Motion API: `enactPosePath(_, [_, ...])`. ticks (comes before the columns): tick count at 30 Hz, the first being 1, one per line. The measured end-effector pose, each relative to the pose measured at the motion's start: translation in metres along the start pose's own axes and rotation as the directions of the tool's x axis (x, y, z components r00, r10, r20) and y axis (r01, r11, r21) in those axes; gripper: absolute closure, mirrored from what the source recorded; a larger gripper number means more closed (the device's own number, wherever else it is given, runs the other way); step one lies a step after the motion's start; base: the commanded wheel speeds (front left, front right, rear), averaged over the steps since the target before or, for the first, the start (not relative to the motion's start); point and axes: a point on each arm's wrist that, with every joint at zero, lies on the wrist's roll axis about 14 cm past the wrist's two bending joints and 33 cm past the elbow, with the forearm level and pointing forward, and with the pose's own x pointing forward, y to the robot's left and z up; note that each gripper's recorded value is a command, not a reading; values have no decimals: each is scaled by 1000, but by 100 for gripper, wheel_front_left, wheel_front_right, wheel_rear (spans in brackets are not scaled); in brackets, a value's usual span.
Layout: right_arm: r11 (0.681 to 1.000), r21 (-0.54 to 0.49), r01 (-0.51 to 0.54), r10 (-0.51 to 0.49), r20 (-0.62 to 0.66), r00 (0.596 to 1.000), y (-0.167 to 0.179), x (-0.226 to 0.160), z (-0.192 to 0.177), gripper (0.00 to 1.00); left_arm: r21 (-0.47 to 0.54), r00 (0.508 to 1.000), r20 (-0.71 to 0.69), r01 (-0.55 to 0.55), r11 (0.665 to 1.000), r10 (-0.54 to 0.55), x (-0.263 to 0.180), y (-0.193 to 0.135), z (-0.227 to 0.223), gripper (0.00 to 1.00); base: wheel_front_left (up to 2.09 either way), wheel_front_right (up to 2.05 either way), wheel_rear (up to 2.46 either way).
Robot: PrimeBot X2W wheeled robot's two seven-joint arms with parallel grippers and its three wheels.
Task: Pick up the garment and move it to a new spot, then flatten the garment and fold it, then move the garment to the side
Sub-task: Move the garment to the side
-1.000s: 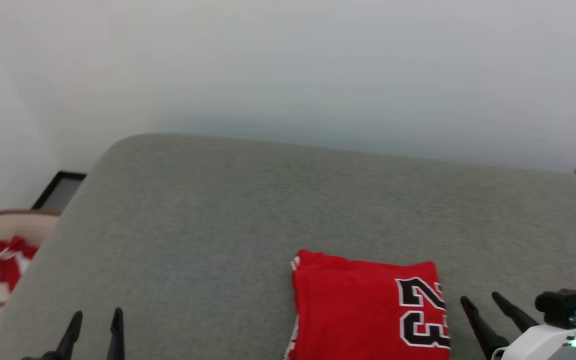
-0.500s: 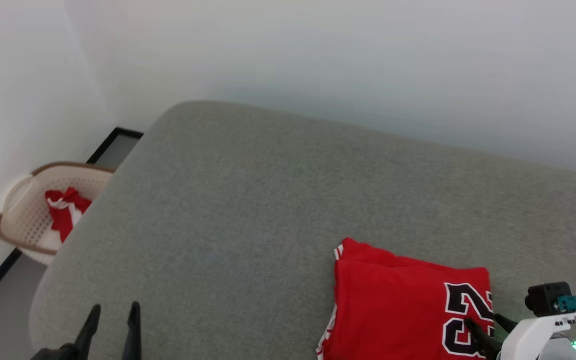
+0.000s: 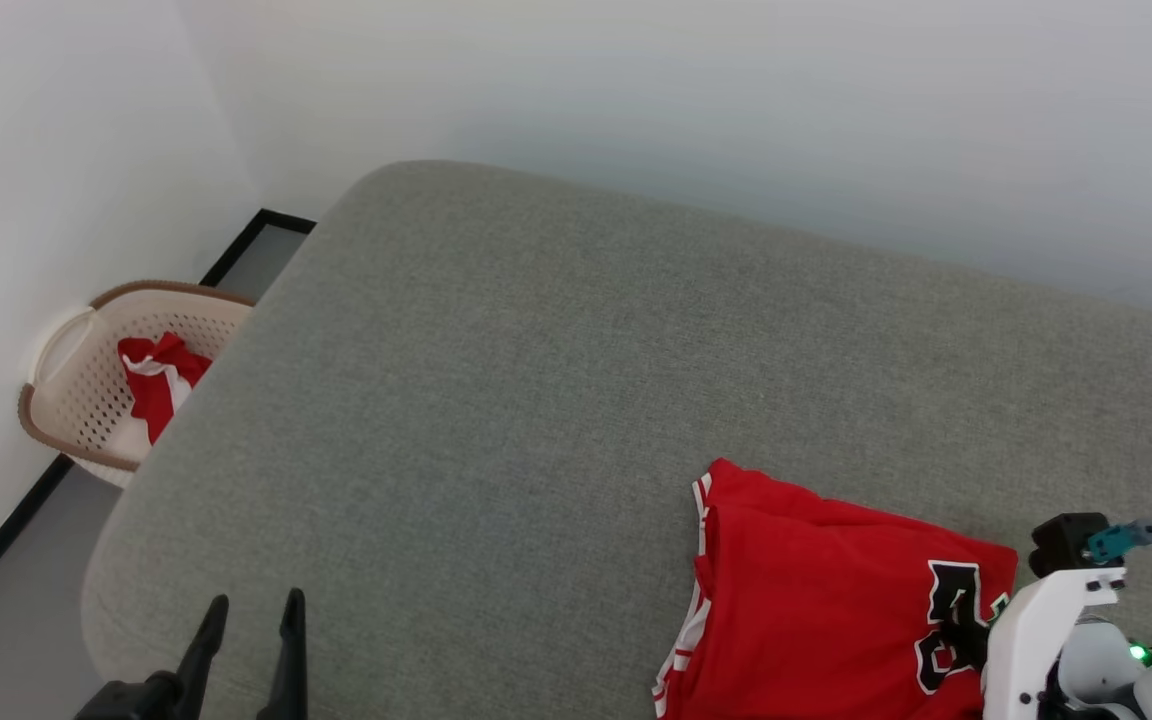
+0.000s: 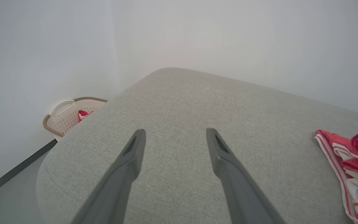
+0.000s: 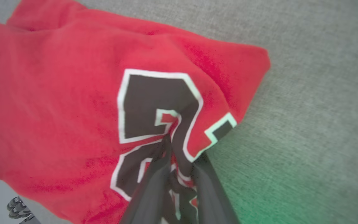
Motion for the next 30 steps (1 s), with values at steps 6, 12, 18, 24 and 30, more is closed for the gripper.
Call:
enactPosePath(6, [1000, -15, -20, 20, 0, 1000, 7, -3, 4, 100, -6, 1000, 6, 3, 1000, -3, 0, 0, 1, 0, 0, 0, 0])
enactPosePath(12, [998, -67, -7, 9, 25, 1000, 3, -15, 17, 100, -4, 999, 26, 32, 999, -32, 6, -8, 6, 0, 0, 0, 0])
enactPosePath(18, [992, -117, 50, -41, 81, 996, -18, -37, 43, 100, -1, 995, 36, 88, 996, -88, 15, -26, 8, 0, 0, 0, 0])
enactPosePath(24, [979, -136, 150, -133, 125, 983, -55, -65, 61, 100, 0, 984, 54, 169, 986, -169, 33, -55, 13, 0, 0, 0, 0])
enactPosePath(30, [949, -157, 273, -250, 152, 956, -98, -95, 70, 100, 7, 965, 63, 254, 967, -254, 51, -86, 16, 0, 0, 0, 0])
